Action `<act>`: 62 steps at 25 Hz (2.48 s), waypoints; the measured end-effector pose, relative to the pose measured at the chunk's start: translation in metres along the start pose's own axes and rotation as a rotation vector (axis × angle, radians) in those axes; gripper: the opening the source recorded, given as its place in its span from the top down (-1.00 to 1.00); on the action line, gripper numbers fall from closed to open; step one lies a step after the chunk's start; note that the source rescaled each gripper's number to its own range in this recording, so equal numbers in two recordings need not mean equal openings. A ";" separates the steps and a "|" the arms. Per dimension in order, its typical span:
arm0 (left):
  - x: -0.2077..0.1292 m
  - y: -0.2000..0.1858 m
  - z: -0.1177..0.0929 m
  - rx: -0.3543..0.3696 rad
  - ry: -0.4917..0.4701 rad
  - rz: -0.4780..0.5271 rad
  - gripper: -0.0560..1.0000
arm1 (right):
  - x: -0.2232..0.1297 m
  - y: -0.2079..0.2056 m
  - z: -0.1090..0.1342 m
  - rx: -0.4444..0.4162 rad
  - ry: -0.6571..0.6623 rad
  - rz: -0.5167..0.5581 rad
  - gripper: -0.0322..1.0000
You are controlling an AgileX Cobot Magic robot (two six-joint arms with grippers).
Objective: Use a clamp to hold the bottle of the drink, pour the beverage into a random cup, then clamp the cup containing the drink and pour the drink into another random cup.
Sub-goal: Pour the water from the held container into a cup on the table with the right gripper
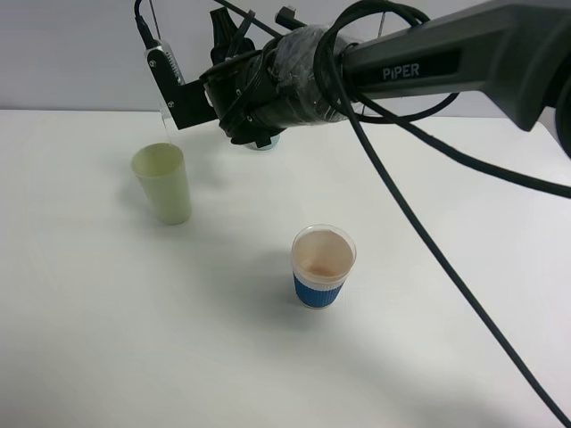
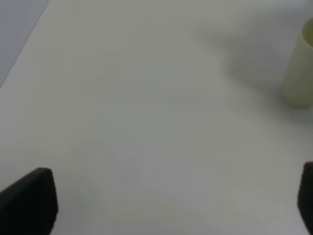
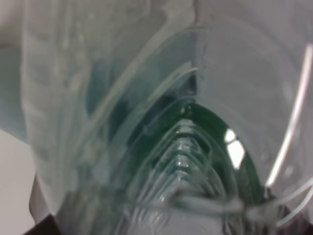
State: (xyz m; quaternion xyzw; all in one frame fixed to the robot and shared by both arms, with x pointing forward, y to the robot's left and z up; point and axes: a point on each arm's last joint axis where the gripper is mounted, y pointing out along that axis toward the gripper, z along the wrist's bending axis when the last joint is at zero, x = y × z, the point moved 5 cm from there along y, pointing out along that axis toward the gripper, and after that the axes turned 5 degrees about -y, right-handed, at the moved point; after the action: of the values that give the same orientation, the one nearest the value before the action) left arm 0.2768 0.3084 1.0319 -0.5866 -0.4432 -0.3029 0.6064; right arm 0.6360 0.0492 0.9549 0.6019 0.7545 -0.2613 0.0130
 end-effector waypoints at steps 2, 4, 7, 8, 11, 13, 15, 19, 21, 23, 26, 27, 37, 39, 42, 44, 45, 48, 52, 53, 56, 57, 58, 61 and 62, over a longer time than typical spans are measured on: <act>0.000 0.000 0.000 0.000 0.000 0.000 -1.00 | 0.000 0.000 -0.001 -0.008 -0.010 0.001 0.94; 0.000 0.000 0.000 0.000 0.000 0.000 -1.00 | 0.000 0.000 -0.002 -0.015 -0.019 0.001 0.94; 0.000 0.000 0.000 0.000 0.000 0.000 -1.00 | 0.000 0.000 -0.003 -0.020 -0.026 0.001 0.94; 0.000 0.000 0.000 0.000 0.000 0.000 -1.00 | 0.000 0.000 -0.003 -0.020 -0.026 0.001 0.94; 0.000 0.000 0.000 0.000 0.000 0.000 -1.00 | 0.000 0.000 -0.004 -0.026 -0.046 0.002 0.94; 0.000 0.000 0.000 0.000 0.000 0.000 -1.00 | 0.000 0.000 -0.004 -0.032 -0.059 0.002 0.94; 0.000 0.000 0.000 0.000 0.000 0.000 -1.00 | 0.000 0.000 -0.005 -0.036 -0.064 0.003 0.94; 0.000 0.000 0.000 0.000 0.000 0.000 -1.00 | 0.000 0.000 -0.006 -0.043 -0.091 0.004 0.94; 0.000 0.000 0.000 0.000 0.000 0.000 -1.00 | 0.000 0.000 -0.007 -0.047 -0.096 0.003 0.94; 0.000 0.000 0.000 0.000 0.000 0.000 -1.00 | 0.000 0.000 -0.008 -0.053 -0.105 0.004 0.94; 0.000 0.000 0.000 0.000 0.000 0.000 -1.00 | 0.000 0.000 -0.009 -0.065 -0.120 0.005 0.94; 0.000 0.000 0.000 0.000 0.000 0.000 -1.00 | 0.000 0.000 -0.010 -0.069 -0.125 0.005 0.94; 0.000 0.000 0.000 0.000 0.000 0.000 -1.00 | 0.000 0.000 -0.013 -0.090 -0.152 0.007 0.94; 0.000 0.000 0.000 0.000 0.000 0.000 -1.00 | 0.000 0.000 -0.013 -0.093 -0.156 0.007 0.94; 0.000 0.000 0.000 0.000 0.000 0.000 -1.00 | 0.000 0.000 -0.013 -0.094 -0.157 0.007 0.94; 0.000 0.000 0.000 0.000 0.000 0.000 -1.00 | 0.000 -0.001 -0.014 -0.097 -0.161 0.008 0.94; 0.000 0.000 0.000 0.000 0.000 0.000 -1.00 | 0.000 -0.001 -0.014 -0.099 -0.164 0.008 0.94; 0.000 0.000 0.000 0.000 0.000 0.000 -1.00 | 0.000 -0.001 -0.016 -0.111 -0.179 0.008 0.94; 0.000 0.000 0.000 0.000 0.000 0.000 -1.00 | 0.000 -0.001 -0.016 -0.111 -0.179 0.008 0.94; 0.000 0.000 0.000 0.000 0.000 0.000 -1.00 | 0.000 -0.001 -0.016 -0.111 -0.179 0.008 0.94; 0.000 0.000 0.000 0.000 0.000 0.000 -1.00 | 0.000 -0.001 -0.016 -0.111 -0.179 0.008 0.94; 0.000 0.000 0.000 0.000 0.000 0.000 -1.00 | 0.000 -0.001 -0.016 -0.111 -0.179 0.008 0.94; 0.000 0.000 0.000 0.000 0.000 0.000 -1.00 | 0.000 -0.001 -0.016 -0.111 -0.179 0.008 0.94; 0.000 0.000 0.000 0.000 0.000 0.000 -1.00 | 0.000 -0.001 -0.016 -0.112 -0.181 0.008 0.94; 0.000 0.000 0.000 0.000 0.000 0.000 -1.00 | 0.000 -0.001 -0.016 -0.112 -0.181 0.008 0.94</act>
State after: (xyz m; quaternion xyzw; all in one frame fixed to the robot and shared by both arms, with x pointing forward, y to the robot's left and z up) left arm 0.2768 0.3084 1.0319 -0.5866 -0.4432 -0.3029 0.6064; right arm 0.6400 0.0556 0.9687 0.5773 0.7612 -0.2719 0.1155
